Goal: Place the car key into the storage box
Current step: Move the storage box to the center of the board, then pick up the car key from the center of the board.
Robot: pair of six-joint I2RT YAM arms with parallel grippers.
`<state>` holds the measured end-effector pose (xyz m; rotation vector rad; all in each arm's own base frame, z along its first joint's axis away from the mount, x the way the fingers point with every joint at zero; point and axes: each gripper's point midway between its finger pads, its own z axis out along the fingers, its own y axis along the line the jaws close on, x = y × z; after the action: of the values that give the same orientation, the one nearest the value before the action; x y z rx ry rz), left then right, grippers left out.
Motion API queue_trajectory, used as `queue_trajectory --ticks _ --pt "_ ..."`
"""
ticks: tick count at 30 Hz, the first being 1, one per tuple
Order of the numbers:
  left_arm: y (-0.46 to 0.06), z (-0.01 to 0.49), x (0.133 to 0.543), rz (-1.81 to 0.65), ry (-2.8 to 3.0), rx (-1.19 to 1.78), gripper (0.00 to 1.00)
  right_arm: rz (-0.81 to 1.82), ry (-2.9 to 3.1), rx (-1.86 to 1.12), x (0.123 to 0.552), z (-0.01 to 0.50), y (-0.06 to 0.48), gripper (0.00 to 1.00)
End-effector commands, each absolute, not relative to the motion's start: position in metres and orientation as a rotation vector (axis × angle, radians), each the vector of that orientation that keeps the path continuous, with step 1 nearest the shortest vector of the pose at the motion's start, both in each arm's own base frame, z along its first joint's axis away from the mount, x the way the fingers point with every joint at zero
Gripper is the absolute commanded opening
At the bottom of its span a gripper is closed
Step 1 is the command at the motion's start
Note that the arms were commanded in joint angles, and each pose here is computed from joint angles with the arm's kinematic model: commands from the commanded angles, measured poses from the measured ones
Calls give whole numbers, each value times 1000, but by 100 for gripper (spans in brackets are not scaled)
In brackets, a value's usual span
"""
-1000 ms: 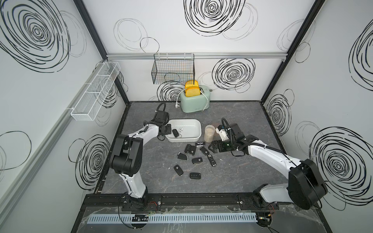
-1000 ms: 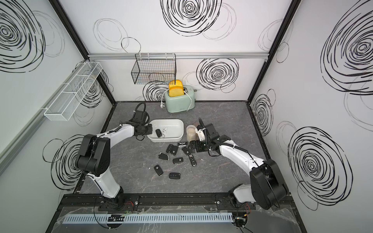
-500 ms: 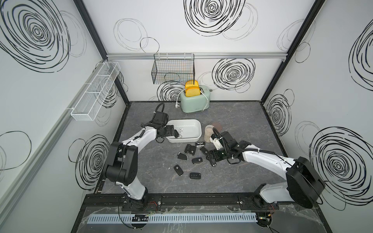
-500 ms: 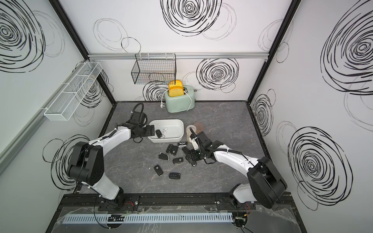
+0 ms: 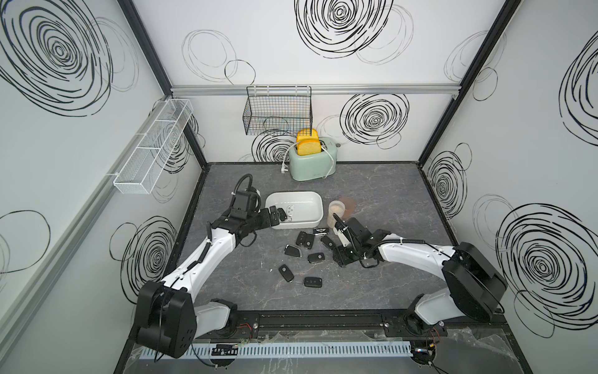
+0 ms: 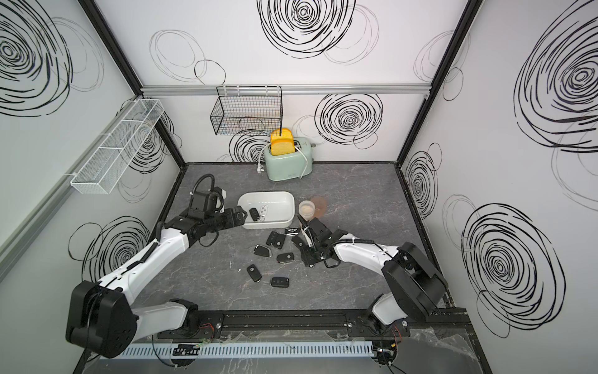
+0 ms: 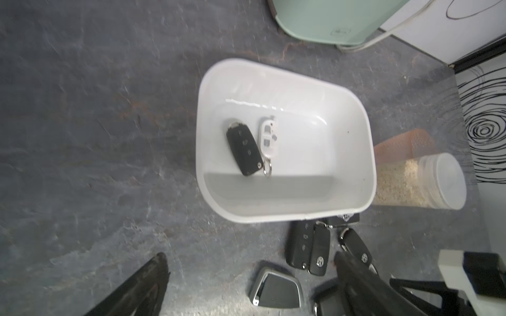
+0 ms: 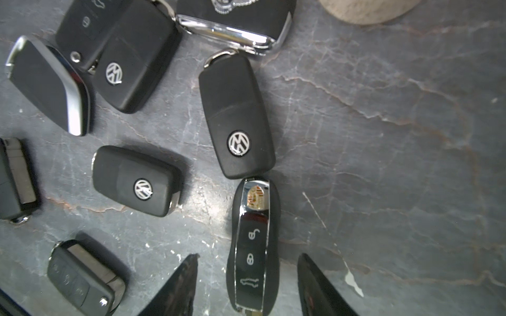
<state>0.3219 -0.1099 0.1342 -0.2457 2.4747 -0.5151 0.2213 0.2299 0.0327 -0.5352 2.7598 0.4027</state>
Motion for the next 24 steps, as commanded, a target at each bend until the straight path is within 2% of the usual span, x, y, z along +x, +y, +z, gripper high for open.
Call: queue_trajectory --ticks 1,8,13,15,24 --pt "-126 131 307 -642 2460 -297 98 358 2755 -490 226 27 229 58" --pt "-122 117 282 -652 2460 -344 98 327 2764 -504 229 19 237 50" --pt "-118 121 280 -657 2434 -403 98 253 2803 -518 227 10 233 37" --pt "-119 120 280 -663 2448 -405 98 235 2813 -520 225 8 232 28" --pt "-109 119 282 -653 2474 -367 98 274 2814 -490 230 21 243 24"
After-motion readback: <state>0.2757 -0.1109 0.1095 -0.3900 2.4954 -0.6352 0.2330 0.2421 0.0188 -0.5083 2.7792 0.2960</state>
